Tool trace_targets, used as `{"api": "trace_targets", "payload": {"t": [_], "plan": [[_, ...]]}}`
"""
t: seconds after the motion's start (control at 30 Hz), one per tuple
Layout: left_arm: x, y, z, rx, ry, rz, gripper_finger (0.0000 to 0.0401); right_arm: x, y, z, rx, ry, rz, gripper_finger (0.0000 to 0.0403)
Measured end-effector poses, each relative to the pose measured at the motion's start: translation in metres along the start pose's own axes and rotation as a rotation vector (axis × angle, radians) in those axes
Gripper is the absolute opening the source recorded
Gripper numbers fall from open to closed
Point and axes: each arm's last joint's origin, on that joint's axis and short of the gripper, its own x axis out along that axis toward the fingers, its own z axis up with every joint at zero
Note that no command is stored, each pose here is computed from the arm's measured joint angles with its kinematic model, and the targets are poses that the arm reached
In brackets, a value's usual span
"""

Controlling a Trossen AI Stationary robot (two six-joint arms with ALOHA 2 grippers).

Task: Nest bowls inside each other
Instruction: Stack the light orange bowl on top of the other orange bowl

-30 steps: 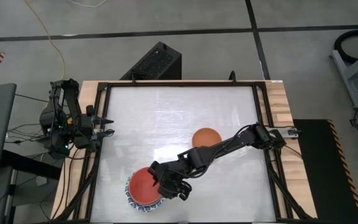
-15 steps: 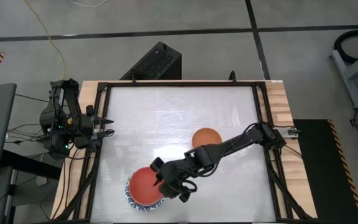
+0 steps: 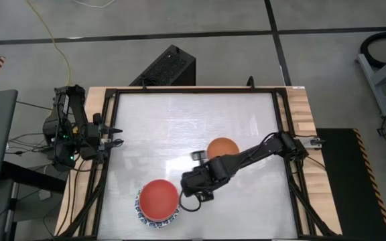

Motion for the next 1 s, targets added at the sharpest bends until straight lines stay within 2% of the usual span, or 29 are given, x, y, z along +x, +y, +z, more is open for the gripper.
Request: {"api": "trace_targets", "payload": {"t": [0.1,0.2,0.33,0.5,0.67,0.87,1.0], "plan": [[0.000,0.000,0.000,0.000,0.000,0.000,0.0187,-0.001,-0.006,-0.021,0.208,0.207,-0.046,0.0044],[0.000,0.000,0.000,0.000,0.000,0.000,0.0187,-0.004,-0.011,-0.035,0.306,0.352,-0.107,0.0062],[0.000,0.000,0.000,0.000,0.000,0.000,0.0187,-0.003,-0.009,-0.036,0.255,0.344,-0.092,0.0107],[0.000,0.000,0.000,-0.001,0.000,0.000,0.0187,0.013,-0.029,-0.051,0.275,0.438,-0.098,0.0188],[0.000,0.000,0.000,-0.001,0.001,-0.001,0.0187,0.012,-0.048,-0.067,0.372,0.350,0.013,0.0248],[0.000,0.000,0.000,-0.001,0.003,-0.002,0.0187,0.011,-0.047,-0.094,0.508,0.217,0.037,0.0255],[0.000,0.000,0.000,-0.001,0.003,-0.002,0.0187,0.023,-0.043,-0.112,0.578,0.196,0.036,0.0255]]}}
